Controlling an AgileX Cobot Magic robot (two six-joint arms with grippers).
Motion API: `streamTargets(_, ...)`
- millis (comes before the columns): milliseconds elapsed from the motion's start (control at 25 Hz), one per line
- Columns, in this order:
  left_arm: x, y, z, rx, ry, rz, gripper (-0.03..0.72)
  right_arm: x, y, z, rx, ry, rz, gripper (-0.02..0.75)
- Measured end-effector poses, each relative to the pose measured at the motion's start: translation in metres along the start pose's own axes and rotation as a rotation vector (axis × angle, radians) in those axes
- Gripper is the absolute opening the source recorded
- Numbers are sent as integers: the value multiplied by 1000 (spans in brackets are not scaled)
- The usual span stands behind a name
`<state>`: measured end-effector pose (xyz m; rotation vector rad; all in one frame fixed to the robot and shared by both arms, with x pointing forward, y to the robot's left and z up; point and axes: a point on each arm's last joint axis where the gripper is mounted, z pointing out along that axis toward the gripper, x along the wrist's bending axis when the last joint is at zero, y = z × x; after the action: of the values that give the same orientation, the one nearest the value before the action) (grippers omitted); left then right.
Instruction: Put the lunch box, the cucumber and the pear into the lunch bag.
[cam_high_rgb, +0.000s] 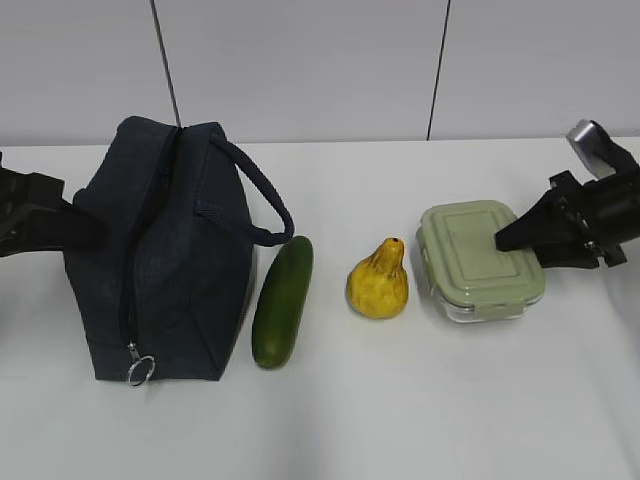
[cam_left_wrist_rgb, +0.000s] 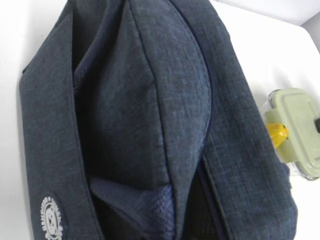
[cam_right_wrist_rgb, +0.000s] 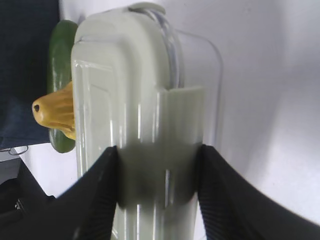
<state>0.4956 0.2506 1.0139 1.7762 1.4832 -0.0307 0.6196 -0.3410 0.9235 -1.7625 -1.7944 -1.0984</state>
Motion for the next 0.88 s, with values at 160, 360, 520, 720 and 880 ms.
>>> streamTargets(160, 0, 0, 0, 0, 1, -1, 2, 11, 3, -9, -23, -7, -28, 347)
streamTargets(360, 0, 0, 0, 0, 1, -1, 2, 22, 5, -17, -54, -5, -38, 347)
streamTargets(520, 0, 0, 0, 0, 1, -1, 2, 34, 10, -24, -108, 23, -21, 347)
streamTargets(720, 1, 0, 0, -1, 3, -1, 2, 43, 12, -30, -143, 40, -6, 347)
streamTargets(880, 1, 0, 0, -1, 3, -1, 1, 50, 12, -34, -157, 43, -12, 347)
